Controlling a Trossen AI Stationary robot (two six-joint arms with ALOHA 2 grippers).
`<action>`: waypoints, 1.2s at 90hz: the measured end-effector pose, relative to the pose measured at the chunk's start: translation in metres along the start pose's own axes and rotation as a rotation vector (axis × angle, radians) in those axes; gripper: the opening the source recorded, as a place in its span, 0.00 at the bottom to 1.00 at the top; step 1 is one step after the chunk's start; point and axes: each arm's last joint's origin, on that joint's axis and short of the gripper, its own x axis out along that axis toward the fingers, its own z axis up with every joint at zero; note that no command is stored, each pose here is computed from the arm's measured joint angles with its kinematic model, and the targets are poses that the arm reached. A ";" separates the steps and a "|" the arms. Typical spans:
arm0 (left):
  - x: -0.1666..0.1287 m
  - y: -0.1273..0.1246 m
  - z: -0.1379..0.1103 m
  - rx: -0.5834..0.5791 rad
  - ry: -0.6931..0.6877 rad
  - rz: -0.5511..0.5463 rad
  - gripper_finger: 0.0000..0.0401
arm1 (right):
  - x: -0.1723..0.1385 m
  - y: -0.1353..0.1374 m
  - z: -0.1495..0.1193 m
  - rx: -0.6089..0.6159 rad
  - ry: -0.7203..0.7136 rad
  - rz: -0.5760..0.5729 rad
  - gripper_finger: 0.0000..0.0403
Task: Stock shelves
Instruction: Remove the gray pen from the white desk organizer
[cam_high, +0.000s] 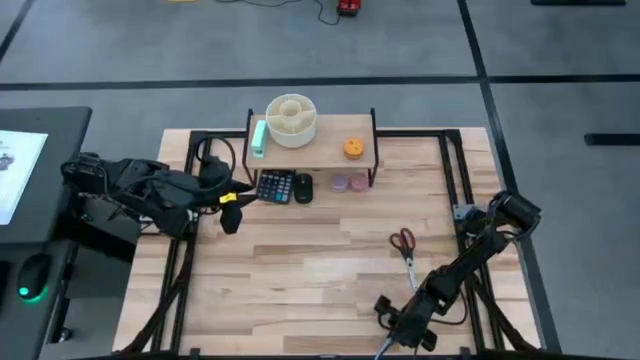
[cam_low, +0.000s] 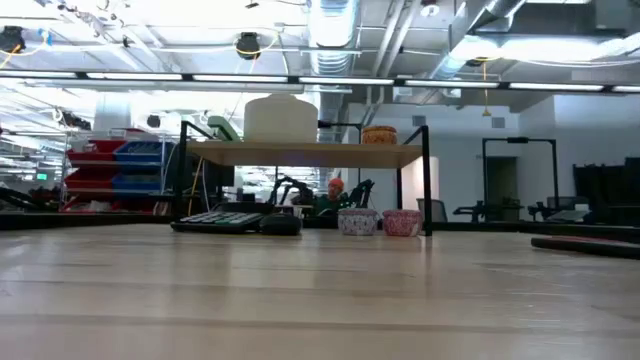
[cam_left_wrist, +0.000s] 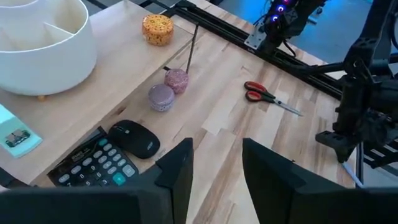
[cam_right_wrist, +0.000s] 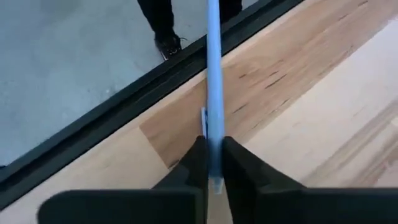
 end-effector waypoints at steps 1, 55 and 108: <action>0.000 0.000 0.000 0.000 0.000 0.000 0.29 | 0.000 0.000 0.000 0.003 0.002 0.000 0.02; 0.000 0.000 0.000 0.002 0.000 -0.001 0.29 | -0.074 -0.070 -0.038 0.007 0.444 -0.179 0.01; 0.000 0.000 0.000 0.003 -0.002 0.001 0.29 | -0.151 -0.137 -0.064 -0.188 0.604 -0.366 0.05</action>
